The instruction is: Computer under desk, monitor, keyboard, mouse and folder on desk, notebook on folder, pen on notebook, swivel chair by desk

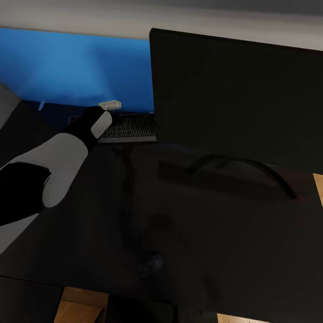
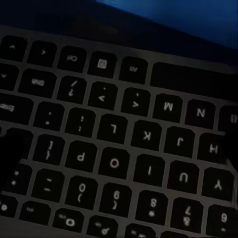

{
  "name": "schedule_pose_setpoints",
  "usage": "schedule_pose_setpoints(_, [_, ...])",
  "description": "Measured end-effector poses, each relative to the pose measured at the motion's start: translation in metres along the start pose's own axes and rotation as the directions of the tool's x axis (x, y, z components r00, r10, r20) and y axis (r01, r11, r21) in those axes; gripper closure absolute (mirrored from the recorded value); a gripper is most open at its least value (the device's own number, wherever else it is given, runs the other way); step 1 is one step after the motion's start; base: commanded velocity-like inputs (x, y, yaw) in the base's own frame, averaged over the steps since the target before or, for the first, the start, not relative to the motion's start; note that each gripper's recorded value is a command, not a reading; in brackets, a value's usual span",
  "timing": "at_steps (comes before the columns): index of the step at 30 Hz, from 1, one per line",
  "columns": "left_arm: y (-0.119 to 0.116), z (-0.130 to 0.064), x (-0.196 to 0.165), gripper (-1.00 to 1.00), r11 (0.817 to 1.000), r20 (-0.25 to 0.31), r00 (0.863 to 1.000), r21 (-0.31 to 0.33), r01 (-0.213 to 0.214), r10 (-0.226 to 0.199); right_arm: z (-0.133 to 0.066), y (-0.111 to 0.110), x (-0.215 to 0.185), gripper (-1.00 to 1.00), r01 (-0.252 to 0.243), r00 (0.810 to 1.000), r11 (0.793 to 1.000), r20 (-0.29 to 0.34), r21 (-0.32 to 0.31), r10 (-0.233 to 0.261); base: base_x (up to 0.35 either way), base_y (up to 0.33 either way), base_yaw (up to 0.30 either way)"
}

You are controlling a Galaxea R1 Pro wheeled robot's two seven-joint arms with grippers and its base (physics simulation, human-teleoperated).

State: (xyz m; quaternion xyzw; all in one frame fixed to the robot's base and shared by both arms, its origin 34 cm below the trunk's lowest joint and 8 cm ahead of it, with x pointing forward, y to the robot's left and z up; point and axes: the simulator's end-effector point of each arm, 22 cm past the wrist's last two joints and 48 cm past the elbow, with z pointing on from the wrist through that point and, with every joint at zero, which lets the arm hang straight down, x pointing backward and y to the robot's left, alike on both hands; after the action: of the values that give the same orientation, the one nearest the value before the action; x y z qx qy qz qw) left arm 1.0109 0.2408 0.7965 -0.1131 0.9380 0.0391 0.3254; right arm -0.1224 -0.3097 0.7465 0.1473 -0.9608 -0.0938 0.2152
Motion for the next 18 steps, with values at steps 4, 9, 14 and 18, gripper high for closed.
schedule_pose_setpoints(4, [-0.004, -0.001, -0.01, -1.0, 1.0, 0.014, 1.0, 0.007, 0.002, -0.003, -0.001, 0.001, 0.002, -1.0, -0.001, 1.0, 1.0, -0.006, -0.002, 0.001, 0.0, 0.0, 0.0])
schedule_pose_setpoints(9, [-0.005, 0.001, -0.014, -1.0, 1.0, 0.02, 1.0, 0.01, 0.003, -0.003, -0.001, 0.002, 0.004, -1.0, -0.001, 1.0, 1.0, -0.011, -0.005, 0.001, 0.0, 0.0, 0.0])
schedule_pose_setpoints(14, [-0.006, 0.0, -0.017, -1.0, 1.0, 0.025, 1.0, 0.012, 0.004, -0.004, -0.001, 0.002, 0.004, -1.0, -0.001, 1.0, 1.0, -0.012, -0.006, 0.001, 0.0, 0.0, 0.0])
schedule_pose_setpoints(18, [-0.007, 0.0, -0.017, -1.0, 1.0, 0.027, 1.0, 0.012, 0.004, -0.004, -0.001, 0.003, 0.004, -1.0, -0.002, 1.0, 1.0, -0.012, -0.009, 0.002, 0.0, 0.0, 0.0])
